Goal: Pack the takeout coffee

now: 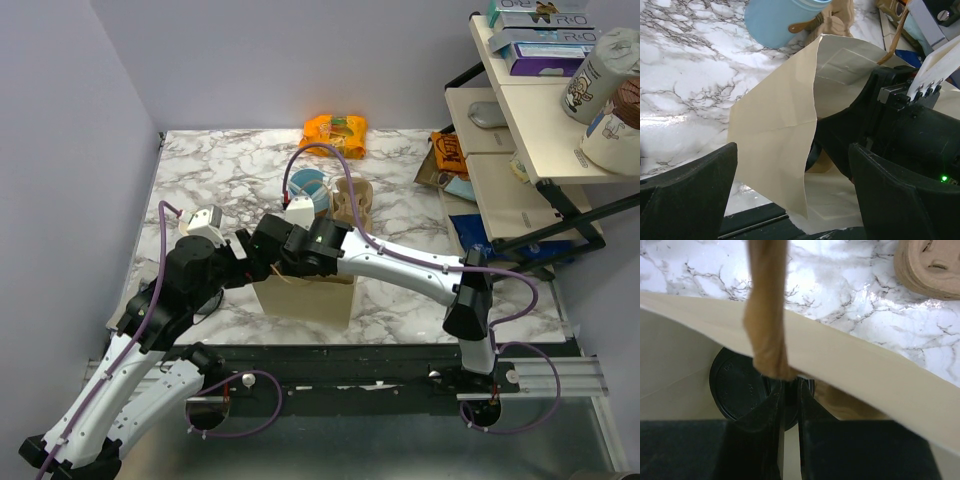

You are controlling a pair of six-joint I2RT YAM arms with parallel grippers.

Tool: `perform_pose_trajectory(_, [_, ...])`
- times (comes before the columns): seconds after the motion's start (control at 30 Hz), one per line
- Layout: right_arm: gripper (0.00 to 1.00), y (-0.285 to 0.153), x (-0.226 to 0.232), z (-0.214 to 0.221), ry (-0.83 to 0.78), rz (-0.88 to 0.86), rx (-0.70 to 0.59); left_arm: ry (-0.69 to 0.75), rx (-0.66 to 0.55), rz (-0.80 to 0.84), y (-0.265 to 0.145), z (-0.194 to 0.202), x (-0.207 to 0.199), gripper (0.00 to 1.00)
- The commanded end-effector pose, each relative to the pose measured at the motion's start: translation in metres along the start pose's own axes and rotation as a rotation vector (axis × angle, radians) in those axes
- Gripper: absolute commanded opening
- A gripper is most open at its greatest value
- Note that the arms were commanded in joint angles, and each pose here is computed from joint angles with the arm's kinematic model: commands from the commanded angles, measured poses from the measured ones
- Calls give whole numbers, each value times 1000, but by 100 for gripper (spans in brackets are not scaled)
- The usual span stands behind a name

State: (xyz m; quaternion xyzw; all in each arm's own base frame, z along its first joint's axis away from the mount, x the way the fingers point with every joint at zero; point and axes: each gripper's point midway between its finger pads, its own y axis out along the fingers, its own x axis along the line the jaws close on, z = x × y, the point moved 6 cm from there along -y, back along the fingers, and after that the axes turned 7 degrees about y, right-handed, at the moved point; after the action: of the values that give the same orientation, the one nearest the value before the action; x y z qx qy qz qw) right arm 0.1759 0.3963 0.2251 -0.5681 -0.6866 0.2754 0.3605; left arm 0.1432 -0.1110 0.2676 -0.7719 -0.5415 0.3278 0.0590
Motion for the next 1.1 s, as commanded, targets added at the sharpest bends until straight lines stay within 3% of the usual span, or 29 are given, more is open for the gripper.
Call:
perform_pose_trajectory(0.0, [1, -2, 5, -3, -8, 22, -76, 16, -2, 34, 0, 0, -4, 98])
perform_pose_trajectory(0.6, [1, 1, 13, 4, -49, 5, -85, 18, -2, 38, 0, 0, -4, 98])
perform_pose_trajectory(0.73, [18, 0, 14, 5, -43, -5, -78, 18, 0, 31, 1, 1, -3, 98])
perform_pose_trajectory(0.83, [20, -1, 13, 5, -40, -5, -78, 16, -2, 31, 1, 0, -3, 99])
perform_pose_trajectory(0.9, [29, -1, 13, 4, -34, -6, -82, 16, -3, 32, 0, 0, -3, 99])
perform_pose_trajectory(1.07, [41, -2, 13, 5, -33, -9, -74, 18, -4, 34, 0, 0, -3, 99])
